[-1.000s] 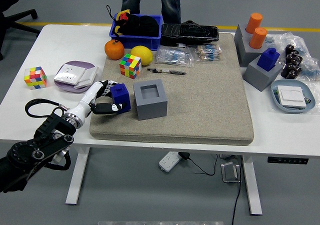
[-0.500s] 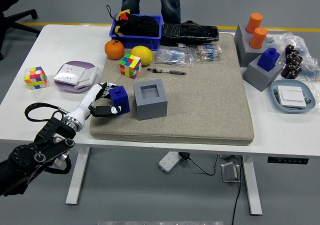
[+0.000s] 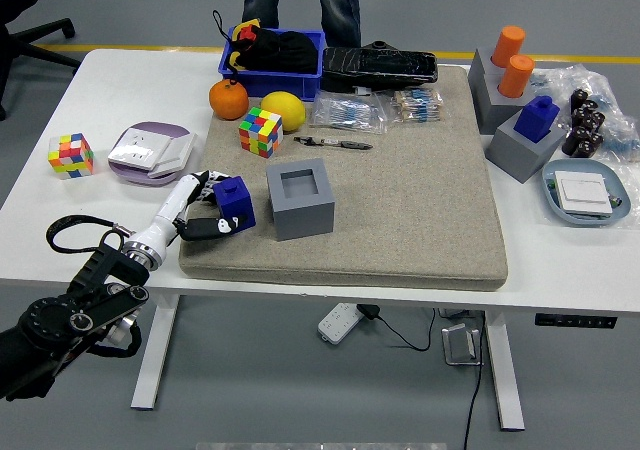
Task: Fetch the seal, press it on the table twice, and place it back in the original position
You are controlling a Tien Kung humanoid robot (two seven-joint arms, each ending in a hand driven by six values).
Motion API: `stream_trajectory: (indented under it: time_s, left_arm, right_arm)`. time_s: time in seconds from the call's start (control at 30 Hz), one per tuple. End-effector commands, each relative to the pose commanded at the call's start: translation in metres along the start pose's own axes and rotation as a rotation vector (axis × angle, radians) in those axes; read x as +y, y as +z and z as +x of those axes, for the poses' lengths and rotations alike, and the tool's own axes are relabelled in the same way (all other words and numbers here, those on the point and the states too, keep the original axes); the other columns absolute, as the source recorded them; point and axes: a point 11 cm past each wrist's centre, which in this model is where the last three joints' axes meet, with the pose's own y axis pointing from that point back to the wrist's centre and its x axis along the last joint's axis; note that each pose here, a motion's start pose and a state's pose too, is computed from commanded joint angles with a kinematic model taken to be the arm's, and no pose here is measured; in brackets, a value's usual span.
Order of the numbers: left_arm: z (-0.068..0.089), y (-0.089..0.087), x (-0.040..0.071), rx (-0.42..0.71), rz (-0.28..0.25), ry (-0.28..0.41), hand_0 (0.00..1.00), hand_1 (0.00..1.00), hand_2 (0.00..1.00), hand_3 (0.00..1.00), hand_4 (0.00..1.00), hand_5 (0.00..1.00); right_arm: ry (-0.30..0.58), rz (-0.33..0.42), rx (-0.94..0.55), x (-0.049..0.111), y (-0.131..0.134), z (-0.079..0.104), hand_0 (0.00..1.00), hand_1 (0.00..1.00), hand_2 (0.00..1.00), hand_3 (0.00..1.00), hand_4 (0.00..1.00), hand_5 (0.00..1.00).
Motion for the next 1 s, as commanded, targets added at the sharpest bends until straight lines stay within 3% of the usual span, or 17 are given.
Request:
stream_trajectory:
  time_s: [0.37, 1.0]
  left_arm:
    - [-0.001, -0.002, 0.001, -0.005, 0.002, 0.001, 0.626, 0.515, 0.47, 0.582, 0.671, 0.002]
    - [-0.018, 0.005, -0.001, -0.015, -0.011, -0.045, 0.625, 0.515, 0.469, 0.582, 0.669, 0.002]
  right_arm:
    - [0.0, -0.001, -0.003, 0.0, 0.001, 0.0, 0.864, 0.774, 0.735, 0.743, 0.798, 0.569]
    - [-0.001, 0.001, -0.007, 0.0, 0.0, 0.0, 0.864, 0.774, 0.736, 0.742, 0.797, 0.569]
